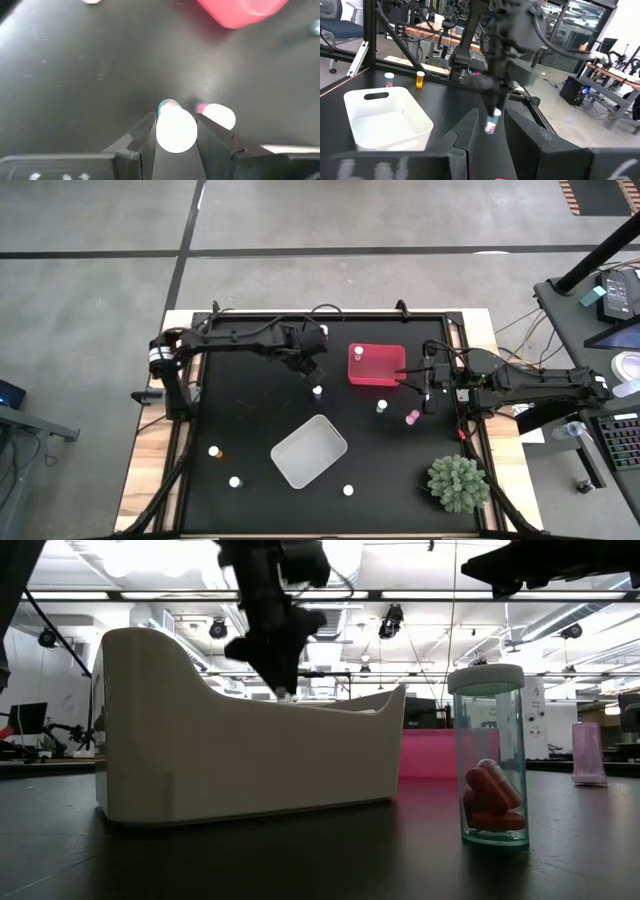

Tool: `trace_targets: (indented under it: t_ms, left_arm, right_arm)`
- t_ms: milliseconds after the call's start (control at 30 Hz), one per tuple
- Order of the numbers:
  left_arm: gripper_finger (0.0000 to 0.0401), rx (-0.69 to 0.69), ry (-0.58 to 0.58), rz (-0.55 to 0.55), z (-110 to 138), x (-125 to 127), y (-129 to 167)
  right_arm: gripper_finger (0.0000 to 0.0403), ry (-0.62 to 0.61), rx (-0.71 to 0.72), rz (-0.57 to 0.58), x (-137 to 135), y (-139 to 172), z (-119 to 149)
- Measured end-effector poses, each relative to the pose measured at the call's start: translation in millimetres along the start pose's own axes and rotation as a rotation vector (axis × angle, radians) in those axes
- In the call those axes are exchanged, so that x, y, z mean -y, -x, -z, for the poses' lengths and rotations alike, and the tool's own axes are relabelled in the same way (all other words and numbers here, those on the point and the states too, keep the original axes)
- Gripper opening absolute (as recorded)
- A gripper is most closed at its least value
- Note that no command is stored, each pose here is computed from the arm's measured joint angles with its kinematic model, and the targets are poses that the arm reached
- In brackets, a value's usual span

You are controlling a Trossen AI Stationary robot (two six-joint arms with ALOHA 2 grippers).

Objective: Pick and place medicine bottles into bin by pill shape (circle, oval)
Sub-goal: Put the blue capsule bottle into the white bin

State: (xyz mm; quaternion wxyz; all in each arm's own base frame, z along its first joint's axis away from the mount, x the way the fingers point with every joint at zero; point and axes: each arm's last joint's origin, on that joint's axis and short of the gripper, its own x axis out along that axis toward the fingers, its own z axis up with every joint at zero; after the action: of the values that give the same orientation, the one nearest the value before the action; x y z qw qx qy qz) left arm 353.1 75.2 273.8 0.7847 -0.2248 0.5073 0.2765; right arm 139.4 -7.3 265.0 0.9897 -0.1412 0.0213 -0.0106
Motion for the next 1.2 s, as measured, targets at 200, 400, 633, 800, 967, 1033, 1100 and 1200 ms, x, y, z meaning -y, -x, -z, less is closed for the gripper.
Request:
trace_targets:
  t_ms: [200, 400, 633, 800, 967, 1033, 1100, 1200]
  left_arm:
    - [0.0104, 0.007, -0.059, 0.062, 14, 40, 37]
    - [0.0104, -0.006, -0.047, 0.118, 36, 75, 71]
    - [0.0104, -0.005, -0.039, 0.212, 69, 113, 95]
    - [0.0104, -0.024, -0.029, 0.221, 90, 127, 97]
    - [0.0104, 0.007, -0.01, 0.209, 114, 141, 102]
    - [0.0104, 0.006, -0.005, 0.208, 121, 146, 101]
    - [0.0104, 0.005, -0.01, 0.207, 128, 153, 97]
    - [0.0104, -0.024, -0.025, 0.187, 139, 164, 86]
  right_arm:
    - [0.0084, 0.0, -0.002, 0.001, 0, 0, 0]
    - [0.0084, -0.005, -0.003, 0.001, 0, -1, 0]
    - [0.0084, -0.035, -0.006, -0.001, 0, -1, 1]
    - [0.0084, -0.059, -0.049, -0.014, -2, -2, 7]
    - [0.0084, -0.081, -0.085, -0.023, -3, -2, 11]
    - [0.0084, -0.087, -0.1, -0.027, -4, -2, 12]
    - [0.0084, -0.093, -0.107, -0.028, -4, -2, 13]
    - [0.0084, -0.096, -0.111, -0.029, -4, -2, 13]
